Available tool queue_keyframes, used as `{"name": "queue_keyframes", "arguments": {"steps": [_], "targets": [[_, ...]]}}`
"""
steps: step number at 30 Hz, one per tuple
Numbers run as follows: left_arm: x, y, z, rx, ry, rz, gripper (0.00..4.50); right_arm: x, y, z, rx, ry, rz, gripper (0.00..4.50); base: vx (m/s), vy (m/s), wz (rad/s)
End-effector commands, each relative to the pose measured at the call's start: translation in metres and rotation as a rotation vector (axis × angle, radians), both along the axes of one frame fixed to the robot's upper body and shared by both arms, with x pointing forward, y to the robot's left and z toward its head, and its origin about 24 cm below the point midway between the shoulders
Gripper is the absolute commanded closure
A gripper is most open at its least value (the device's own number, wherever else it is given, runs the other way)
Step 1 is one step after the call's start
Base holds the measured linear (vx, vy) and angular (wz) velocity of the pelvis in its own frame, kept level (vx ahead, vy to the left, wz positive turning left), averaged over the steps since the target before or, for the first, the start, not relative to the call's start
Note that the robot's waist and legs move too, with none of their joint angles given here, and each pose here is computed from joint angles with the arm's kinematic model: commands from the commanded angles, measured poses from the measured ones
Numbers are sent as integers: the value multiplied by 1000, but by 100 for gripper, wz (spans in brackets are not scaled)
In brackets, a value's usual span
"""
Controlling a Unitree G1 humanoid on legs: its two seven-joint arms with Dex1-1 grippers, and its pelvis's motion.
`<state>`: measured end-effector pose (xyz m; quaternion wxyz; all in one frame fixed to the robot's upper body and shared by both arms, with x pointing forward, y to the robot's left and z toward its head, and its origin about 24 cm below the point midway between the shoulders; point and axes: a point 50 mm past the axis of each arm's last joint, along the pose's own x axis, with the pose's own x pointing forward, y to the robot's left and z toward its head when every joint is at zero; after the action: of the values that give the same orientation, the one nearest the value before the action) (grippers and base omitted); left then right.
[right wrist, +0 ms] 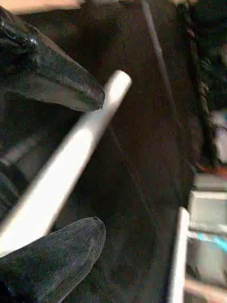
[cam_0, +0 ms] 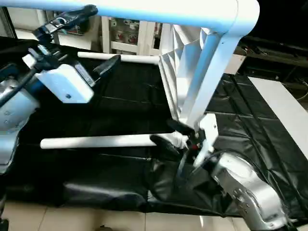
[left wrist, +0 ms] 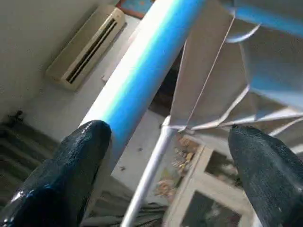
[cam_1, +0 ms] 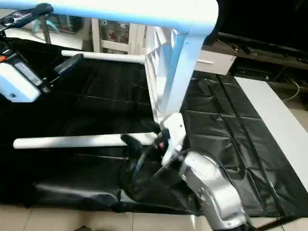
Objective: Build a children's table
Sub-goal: Flip table
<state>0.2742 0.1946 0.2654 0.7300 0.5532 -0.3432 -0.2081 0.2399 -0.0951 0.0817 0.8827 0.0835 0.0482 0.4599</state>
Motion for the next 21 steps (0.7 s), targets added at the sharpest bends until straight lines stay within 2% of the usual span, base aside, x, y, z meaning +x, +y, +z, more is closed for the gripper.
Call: {"name": "queue_keyframes", "arguments": {"steps": [1,9,13,16,21], "targets": [[6,-1,6,19,-40,8,0,-3,-1,4,4,-19,22,56,0,0,0],[10,-2,20,56,-147,-9,0,-4,-1,0,2,-10,-11,56,0,0,0],[19,2,15,89,-128,27,0,-4,0,0,1,-14,-12,56,0,0,0],[31,10,19,110,-139,97,0,-4,1,1,-5,-23,-9,56,0,0,0],[39,17,30,98,-178,155,0,-6,3,1,-2,-21,-6,56,0,0,0]]}}
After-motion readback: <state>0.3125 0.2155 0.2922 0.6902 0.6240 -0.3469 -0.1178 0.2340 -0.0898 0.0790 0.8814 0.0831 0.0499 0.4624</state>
